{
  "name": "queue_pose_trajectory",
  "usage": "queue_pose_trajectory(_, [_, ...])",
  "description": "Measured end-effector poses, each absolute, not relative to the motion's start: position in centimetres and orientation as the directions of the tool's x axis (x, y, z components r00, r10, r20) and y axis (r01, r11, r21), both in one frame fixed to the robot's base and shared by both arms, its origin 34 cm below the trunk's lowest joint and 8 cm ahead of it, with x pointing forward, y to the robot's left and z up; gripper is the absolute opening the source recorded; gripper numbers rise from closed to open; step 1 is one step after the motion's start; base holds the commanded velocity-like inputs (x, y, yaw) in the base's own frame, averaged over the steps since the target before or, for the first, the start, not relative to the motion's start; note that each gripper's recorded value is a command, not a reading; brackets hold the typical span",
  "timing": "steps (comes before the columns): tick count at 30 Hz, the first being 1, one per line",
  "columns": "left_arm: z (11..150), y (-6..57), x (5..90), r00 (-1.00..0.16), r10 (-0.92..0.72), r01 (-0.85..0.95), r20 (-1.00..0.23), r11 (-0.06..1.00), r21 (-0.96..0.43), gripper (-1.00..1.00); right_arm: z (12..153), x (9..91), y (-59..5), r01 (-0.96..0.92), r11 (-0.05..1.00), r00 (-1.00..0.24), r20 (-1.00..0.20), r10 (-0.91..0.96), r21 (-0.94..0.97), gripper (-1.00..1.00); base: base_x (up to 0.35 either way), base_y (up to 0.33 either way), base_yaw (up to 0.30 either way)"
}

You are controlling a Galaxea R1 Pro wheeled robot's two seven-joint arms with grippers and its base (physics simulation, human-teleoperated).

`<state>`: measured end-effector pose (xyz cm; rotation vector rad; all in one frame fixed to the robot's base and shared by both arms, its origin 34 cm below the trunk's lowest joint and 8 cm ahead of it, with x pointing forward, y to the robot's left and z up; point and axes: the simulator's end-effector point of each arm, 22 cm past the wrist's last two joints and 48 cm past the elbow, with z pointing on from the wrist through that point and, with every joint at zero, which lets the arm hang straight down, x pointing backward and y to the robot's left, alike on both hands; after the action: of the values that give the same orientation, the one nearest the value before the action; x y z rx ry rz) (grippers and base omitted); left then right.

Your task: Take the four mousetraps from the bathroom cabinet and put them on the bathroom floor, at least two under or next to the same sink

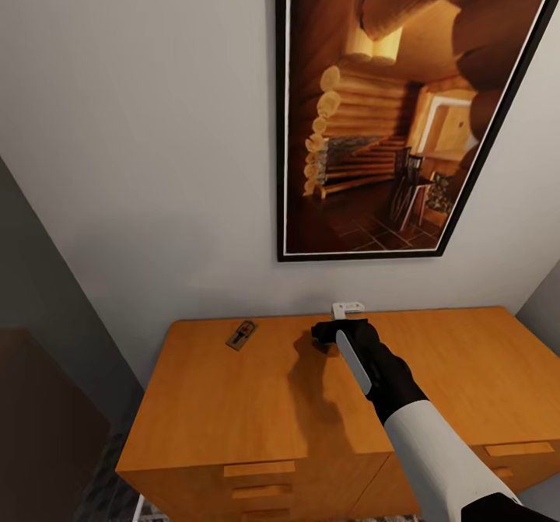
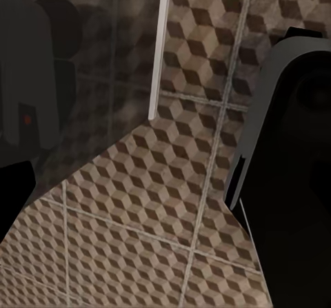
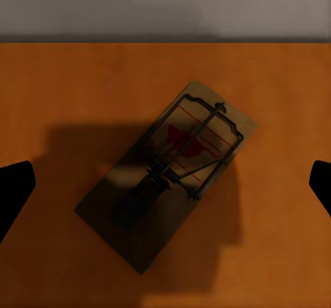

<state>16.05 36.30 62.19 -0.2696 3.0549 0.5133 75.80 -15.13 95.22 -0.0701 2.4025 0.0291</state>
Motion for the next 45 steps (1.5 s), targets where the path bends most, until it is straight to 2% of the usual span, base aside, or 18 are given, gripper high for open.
queue_pose_trajectory(45, [62.1, 36.3, 15.4, -0.985, -0.164, -0.169, -0.044, 0.931, 0.324, 1.00, 94.0, 75.7, -15.2, -0.058, 0.998, -0.752, -0.658, -0.043, 0.001, 1.00, 0.020, 0.000, 0.000])
